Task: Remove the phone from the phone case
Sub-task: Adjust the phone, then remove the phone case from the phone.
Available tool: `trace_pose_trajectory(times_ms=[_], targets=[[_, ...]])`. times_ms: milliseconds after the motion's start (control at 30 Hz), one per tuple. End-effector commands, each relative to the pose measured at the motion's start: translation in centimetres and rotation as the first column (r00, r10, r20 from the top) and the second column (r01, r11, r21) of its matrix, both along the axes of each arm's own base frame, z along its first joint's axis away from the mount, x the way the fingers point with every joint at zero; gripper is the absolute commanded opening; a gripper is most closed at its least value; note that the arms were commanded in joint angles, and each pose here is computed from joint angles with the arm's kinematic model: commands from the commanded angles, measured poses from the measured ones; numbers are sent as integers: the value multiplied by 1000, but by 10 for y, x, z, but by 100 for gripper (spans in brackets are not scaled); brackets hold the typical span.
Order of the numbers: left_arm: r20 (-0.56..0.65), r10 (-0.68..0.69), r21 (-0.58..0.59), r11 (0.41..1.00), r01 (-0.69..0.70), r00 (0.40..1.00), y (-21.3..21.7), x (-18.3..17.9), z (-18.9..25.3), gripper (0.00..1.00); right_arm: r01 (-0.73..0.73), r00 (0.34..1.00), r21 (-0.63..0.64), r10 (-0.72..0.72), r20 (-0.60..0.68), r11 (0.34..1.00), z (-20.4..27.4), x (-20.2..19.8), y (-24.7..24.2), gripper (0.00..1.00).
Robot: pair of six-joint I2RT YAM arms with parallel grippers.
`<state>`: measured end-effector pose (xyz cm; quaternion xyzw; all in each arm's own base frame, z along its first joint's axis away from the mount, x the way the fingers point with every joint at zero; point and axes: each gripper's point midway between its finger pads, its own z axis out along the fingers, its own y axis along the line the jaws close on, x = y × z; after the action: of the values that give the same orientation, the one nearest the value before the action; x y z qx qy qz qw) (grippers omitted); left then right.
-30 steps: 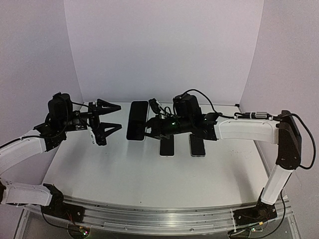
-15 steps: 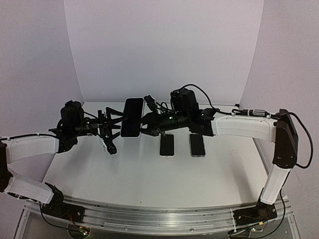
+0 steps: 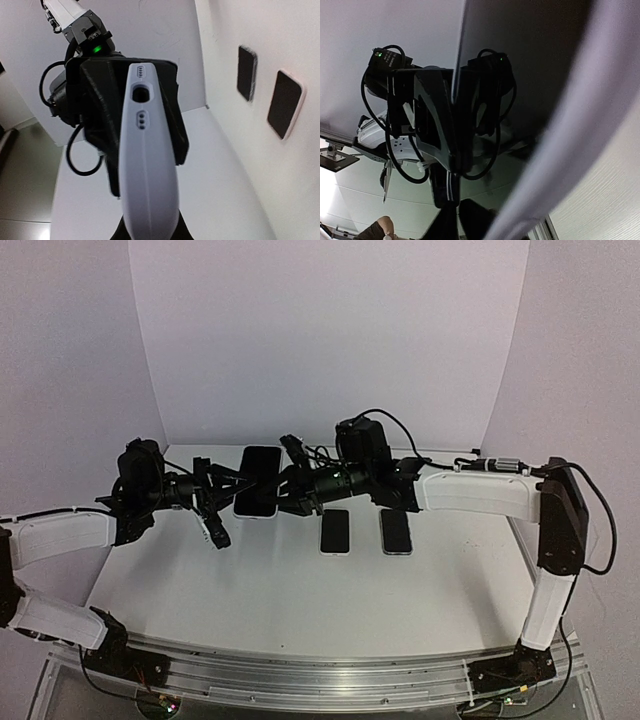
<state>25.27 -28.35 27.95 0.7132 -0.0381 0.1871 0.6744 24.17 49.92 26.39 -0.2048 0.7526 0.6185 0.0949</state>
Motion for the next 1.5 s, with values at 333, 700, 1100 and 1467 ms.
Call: trace_pose_trajectory(times_ms=[333, 700, 1100, 1467], targets=[[-872, 112, 87, 993, -74, 476, 7, -19, -3, 0, 247, 697, 1, -178, 695, 969, 55, 6, -80, 73], [-966, 91, 68, 992, -102, 242, 2, -16, 6, 0, 31, 60, -63, 61, 996, 998, 40, -51, -38, 64], [-965, 85, 67, 994, -82, 249, 2, -21, 6, 0, 162, -20, 1, 2, 1000, 987, 43, -17, -21, 46], [-979, 72, 45, 988, -145, 191, -1, -7, 14, 0, 203, -23, -3, 7, 1000, 979, 41, -8, -18, 7]])
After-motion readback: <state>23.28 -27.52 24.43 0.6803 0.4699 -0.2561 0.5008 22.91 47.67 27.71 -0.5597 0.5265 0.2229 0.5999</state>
